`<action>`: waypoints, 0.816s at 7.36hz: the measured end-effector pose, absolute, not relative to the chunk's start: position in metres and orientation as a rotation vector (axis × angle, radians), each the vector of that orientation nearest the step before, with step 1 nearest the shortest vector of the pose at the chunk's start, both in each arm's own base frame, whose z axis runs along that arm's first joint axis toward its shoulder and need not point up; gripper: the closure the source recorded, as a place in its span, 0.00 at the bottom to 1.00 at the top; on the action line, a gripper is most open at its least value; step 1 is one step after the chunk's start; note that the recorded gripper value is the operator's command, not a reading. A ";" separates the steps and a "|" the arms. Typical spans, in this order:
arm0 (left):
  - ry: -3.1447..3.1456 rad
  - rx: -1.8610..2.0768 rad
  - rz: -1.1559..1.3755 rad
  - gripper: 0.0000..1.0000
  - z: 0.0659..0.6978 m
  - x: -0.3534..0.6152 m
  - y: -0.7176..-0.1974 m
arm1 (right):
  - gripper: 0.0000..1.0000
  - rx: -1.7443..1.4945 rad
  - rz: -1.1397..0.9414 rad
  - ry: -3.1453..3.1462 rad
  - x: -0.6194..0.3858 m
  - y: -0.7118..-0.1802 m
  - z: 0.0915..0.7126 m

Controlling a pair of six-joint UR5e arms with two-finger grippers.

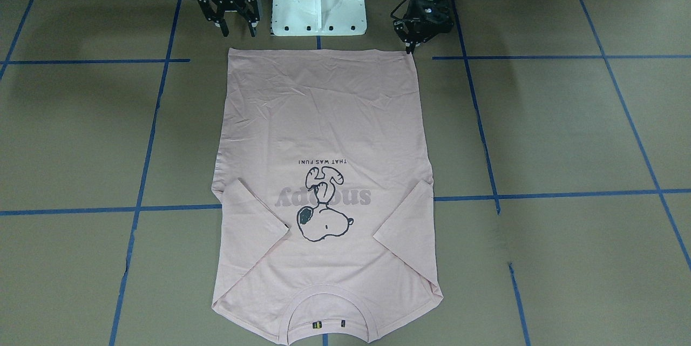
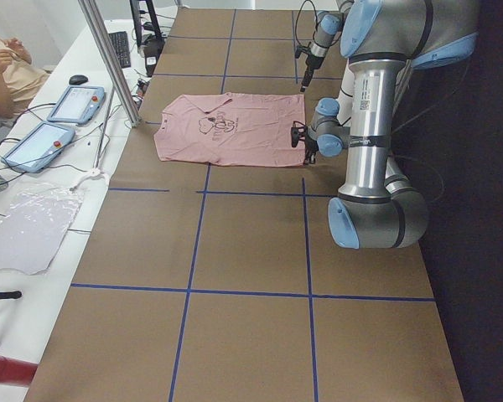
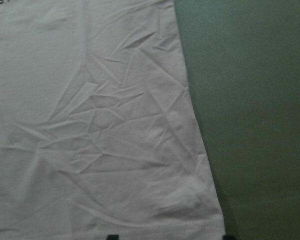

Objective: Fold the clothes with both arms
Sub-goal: 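Grasp the hem corners with both grippers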

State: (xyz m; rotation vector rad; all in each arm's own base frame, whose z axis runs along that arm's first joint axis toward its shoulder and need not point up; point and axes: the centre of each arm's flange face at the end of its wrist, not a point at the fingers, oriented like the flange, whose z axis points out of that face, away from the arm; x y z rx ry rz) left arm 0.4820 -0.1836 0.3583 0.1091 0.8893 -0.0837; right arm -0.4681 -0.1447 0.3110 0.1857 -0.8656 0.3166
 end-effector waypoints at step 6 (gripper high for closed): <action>0.908 0.108 -0.083 1.00 0.350 0.485 -0.184 | 0.49 0.199 0.383 -0.775 -0.490 -0.132 0.346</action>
